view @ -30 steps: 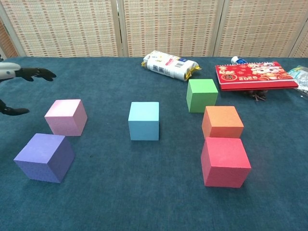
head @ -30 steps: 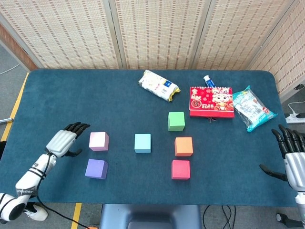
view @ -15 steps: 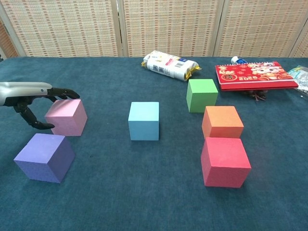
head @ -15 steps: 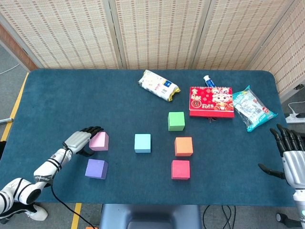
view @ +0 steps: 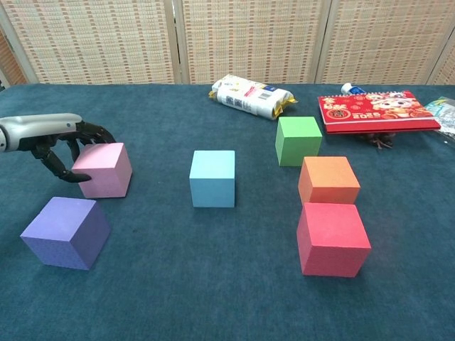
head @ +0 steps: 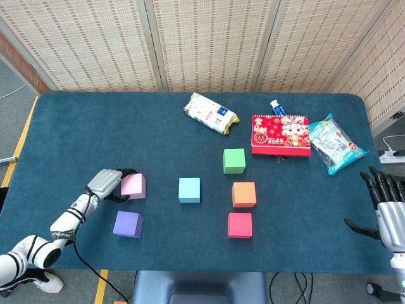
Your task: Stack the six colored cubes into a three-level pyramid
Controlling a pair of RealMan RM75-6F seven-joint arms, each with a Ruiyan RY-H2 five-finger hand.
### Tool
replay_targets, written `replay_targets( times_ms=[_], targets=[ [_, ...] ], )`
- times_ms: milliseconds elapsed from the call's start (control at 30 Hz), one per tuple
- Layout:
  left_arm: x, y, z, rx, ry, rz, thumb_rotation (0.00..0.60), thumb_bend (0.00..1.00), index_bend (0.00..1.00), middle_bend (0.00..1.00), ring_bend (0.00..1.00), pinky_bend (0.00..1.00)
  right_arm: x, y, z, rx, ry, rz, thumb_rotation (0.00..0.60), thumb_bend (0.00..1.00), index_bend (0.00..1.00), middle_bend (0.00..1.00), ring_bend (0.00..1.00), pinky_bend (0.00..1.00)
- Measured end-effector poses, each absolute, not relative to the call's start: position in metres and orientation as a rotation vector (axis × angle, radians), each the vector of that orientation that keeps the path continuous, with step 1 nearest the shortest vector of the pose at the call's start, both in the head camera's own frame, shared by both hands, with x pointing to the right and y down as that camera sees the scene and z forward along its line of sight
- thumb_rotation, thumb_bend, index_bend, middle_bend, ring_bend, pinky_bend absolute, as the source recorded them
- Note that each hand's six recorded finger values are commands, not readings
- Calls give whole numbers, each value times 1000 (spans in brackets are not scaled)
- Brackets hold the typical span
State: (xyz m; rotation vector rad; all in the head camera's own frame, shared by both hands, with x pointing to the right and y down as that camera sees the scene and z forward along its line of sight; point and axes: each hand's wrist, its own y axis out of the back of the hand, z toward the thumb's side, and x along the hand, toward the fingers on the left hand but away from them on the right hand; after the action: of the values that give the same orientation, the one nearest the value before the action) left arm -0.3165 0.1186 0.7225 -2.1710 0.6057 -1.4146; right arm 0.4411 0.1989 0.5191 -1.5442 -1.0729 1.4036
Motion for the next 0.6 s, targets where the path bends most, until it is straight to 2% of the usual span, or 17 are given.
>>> replay_targets(
  times_ms=[600],
  targets=[
    [-250, 121, 723, -2203, 511, -1268, 600, 351, 382, 438, 412, 443, 448, 203, 517, -1534, -1089, 1419, 600, 112, 0, 15, 0, 52]
  ],
)
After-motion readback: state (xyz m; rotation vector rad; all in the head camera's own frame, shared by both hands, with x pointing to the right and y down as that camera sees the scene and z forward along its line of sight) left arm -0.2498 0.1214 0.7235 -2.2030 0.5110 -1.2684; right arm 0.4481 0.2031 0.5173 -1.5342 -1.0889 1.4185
